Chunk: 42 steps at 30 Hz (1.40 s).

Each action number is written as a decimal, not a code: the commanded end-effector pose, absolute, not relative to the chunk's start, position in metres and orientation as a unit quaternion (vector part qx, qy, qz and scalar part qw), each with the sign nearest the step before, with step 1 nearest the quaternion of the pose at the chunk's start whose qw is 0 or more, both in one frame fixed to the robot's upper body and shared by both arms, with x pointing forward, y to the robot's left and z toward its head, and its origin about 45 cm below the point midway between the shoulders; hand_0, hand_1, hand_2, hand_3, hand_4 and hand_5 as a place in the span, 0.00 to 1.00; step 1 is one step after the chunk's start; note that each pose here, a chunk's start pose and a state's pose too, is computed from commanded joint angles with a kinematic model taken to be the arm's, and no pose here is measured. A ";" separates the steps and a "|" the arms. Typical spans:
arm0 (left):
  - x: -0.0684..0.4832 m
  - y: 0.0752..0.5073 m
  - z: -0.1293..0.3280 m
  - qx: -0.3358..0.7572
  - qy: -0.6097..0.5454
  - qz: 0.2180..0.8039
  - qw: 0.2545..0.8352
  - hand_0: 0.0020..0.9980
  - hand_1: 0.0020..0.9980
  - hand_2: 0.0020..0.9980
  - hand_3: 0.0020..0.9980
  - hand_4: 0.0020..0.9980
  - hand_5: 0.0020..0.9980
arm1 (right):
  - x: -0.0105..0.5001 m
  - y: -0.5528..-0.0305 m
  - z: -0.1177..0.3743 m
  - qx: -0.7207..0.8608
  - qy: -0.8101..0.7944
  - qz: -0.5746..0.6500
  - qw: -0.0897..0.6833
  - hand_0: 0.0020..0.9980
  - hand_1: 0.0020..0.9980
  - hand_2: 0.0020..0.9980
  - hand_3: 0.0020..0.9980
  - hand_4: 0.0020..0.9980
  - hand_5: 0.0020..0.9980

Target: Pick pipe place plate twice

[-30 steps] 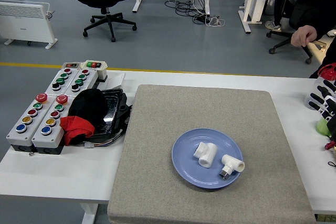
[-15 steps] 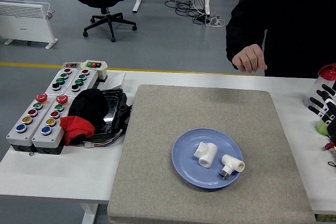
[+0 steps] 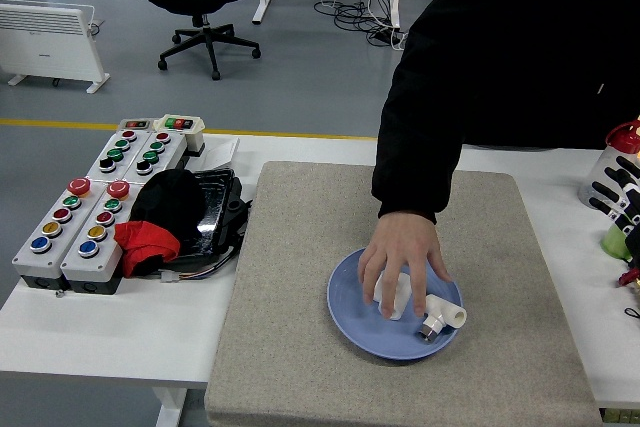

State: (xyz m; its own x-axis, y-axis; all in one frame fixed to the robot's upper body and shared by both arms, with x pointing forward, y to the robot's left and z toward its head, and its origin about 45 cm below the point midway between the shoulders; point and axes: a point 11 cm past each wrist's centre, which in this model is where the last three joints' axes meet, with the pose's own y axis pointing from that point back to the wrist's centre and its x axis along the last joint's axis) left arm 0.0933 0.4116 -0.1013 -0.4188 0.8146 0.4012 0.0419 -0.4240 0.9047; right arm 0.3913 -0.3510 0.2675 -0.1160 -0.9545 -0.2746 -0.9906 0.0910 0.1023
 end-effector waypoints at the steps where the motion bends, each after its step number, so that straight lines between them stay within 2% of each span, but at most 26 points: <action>1: 0.093 0.412 -0.101 0.464 0.461 0.705 0.274 0.72 0.76 0.73 0.68 0.41 1.00 | 0.391 -0.351 0.267 -0.661 0.735 0.131 0.069 0.80 0.77 0.85 0.84 0.54 0.59; 42: 0.095 0.411 -0.101 0.463 0.461 0.705 0.275 0.72 0.76 0.73 0.68 0.41 1.00 | 0.392 -0.354 0.275 -0.660 0.731 0.145 0.088 0.80 0.77 0.85 0.84 0.54 0.59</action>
State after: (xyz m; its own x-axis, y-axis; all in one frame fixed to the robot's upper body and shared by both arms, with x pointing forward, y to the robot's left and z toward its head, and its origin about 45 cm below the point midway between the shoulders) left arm 0.0949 0.4114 -0.1011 -0.4196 0.8150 0.3997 0.0392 -0.4237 0.9050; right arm 0.3923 -0.3537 0.2749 -0.1120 -0.9404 -0.3211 -0.9917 0.0853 0.0960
